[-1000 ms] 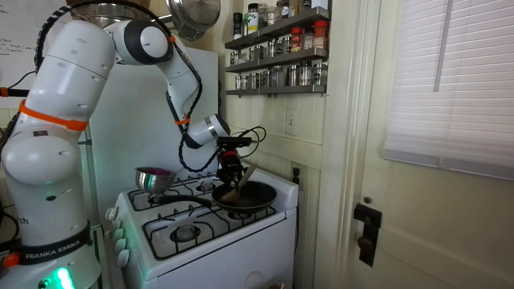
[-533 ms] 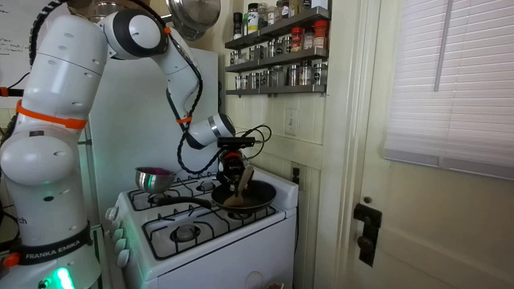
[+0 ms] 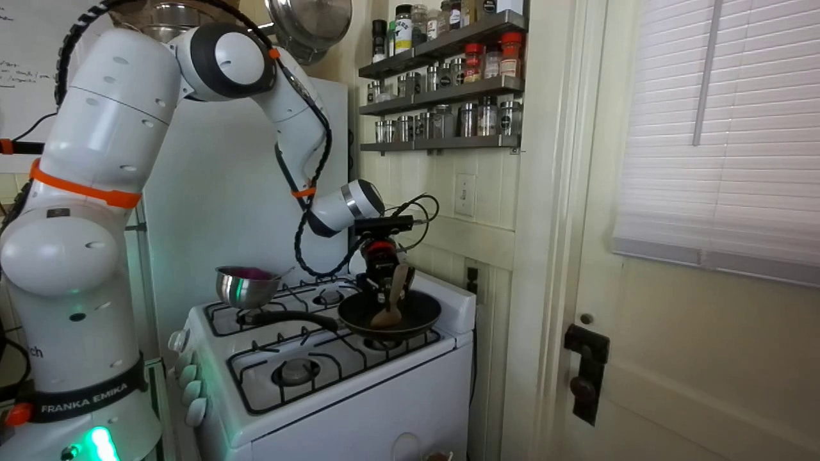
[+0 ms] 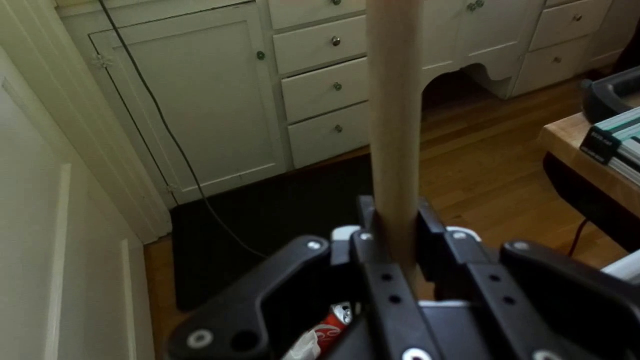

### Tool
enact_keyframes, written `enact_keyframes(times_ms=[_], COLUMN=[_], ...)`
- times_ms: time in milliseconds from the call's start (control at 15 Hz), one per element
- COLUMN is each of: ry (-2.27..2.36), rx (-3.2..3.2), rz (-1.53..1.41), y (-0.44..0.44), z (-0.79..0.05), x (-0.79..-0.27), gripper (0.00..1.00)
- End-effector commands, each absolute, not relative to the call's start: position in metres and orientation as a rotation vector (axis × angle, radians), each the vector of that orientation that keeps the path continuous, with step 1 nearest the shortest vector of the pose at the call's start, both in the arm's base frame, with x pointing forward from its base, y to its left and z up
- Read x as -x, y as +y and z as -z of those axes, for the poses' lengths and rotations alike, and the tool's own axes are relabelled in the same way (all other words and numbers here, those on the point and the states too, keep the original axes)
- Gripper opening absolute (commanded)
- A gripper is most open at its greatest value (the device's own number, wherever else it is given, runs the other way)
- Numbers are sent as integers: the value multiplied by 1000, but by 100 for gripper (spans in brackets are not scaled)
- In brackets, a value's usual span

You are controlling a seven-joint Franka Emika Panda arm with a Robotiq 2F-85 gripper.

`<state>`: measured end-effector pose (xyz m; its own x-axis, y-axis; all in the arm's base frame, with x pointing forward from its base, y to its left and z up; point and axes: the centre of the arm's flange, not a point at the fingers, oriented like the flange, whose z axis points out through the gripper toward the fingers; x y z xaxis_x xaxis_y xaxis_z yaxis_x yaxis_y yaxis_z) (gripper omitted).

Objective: Move the silver bowl forward, then use the wooden spoon to stir in the pan

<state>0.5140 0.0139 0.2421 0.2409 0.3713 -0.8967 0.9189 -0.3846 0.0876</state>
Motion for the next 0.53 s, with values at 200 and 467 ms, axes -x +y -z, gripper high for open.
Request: enact_keyframes(times_ms=[200, 467], ry=[1163, 1287], rx=[-1948, -1995], rz=[1045, 880], y=[29, 54], z=[-248, -247], x=[-552, -558], gripper=[5, 5])
